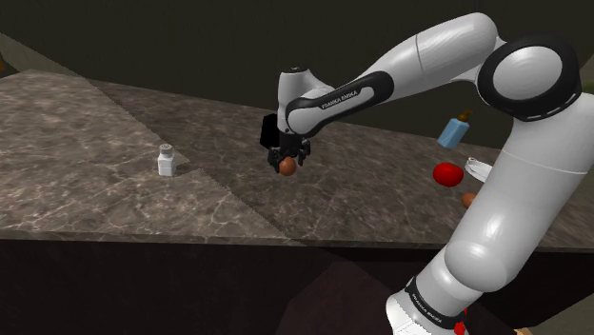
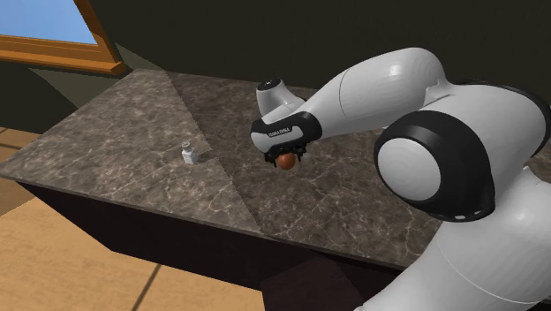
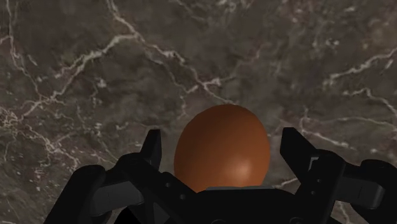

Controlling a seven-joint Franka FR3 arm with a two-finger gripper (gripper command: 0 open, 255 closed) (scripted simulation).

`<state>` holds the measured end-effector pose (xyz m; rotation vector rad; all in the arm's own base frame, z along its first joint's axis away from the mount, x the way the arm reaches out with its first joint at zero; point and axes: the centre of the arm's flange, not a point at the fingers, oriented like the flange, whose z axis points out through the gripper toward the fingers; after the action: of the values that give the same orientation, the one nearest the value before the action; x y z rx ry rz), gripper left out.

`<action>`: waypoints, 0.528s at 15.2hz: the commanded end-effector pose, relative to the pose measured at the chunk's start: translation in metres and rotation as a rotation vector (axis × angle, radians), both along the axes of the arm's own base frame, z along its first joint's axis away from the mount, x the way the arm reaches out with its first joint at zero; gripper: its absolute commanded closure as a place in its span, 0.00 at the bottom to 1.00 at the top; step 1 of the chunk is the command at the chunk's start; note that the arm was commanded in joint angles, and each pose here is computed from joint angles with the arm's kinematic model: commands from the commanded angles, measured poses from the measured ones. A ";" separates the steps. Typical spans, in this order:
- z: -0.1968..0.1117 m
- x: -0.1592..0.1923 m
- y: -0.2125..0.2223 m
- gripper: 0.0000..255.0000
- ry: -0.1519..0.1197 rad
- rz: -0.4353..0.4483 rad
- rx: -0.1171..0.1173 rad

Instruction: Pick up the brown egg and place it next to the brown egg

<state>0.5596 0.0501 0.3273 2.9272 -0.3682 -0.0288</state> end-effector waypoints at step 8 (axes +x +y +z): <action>-0.001 0.000 0.000 1.00 0.000 0.000 0.000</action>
<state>0.5596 0.0501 0.3271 2.9275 -0.3681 -0.0267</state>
